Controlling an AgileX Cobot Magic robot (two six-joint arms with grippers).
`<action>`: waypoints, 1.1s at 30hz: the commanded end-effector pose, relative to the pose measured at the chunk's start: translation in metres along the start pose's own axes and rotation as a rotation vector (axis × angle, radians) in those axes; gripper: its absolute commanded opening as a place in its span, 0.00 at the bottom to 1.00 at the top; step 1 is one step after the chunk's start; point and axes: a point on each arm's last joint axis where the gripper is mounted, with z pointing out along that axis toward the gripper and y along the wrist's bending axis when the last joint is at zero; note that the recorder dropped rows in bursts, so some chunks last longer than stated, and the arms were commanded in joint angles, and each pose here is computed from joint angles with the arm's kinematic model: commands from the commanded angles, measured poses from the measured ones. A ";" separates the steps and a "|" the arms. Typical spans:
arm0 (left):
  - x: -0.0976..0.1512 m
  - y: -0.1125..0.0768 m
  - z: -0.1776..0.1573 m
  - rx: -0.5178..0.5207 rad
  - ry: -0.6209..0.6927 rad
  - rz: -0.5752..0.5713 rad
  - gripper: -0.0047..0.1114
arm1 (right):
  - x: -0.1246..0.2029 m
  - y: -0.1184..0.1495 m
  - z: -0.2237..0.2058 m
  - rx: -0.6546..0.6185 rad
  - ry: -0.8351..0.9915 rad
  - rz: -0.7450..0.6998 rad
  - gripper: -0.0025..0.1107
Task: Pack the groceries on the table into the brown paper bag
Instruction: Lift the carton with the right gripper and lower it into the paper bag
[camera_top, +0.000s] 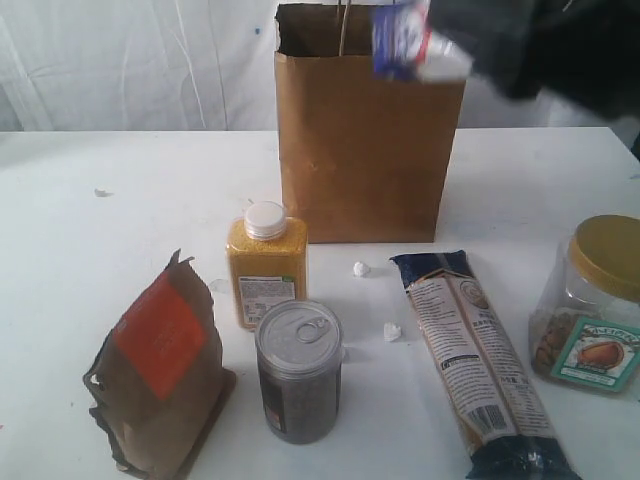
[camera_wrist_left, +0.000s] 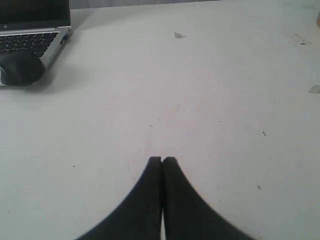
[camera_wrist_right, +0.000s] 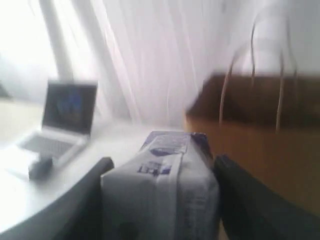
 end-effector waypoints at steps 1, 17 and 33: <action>0.001 -0.001 0.000 0.013 -0.003 -0.001 0.04 | -0.040 0.002 -0.024 0.002 -0.363 0.000 0.23; 0.001 -0.008 -0.001 0.142 -0.009 0.043 0.04 | -0.055 -0.083 0.124 0.307 -0.213 0.278 0.23; 0.001 -0.011 -0.001 0.192 -0.011 0.060 0.04 | -0.004 -0.113 0.183 0.389 -0.128 0.270 0.23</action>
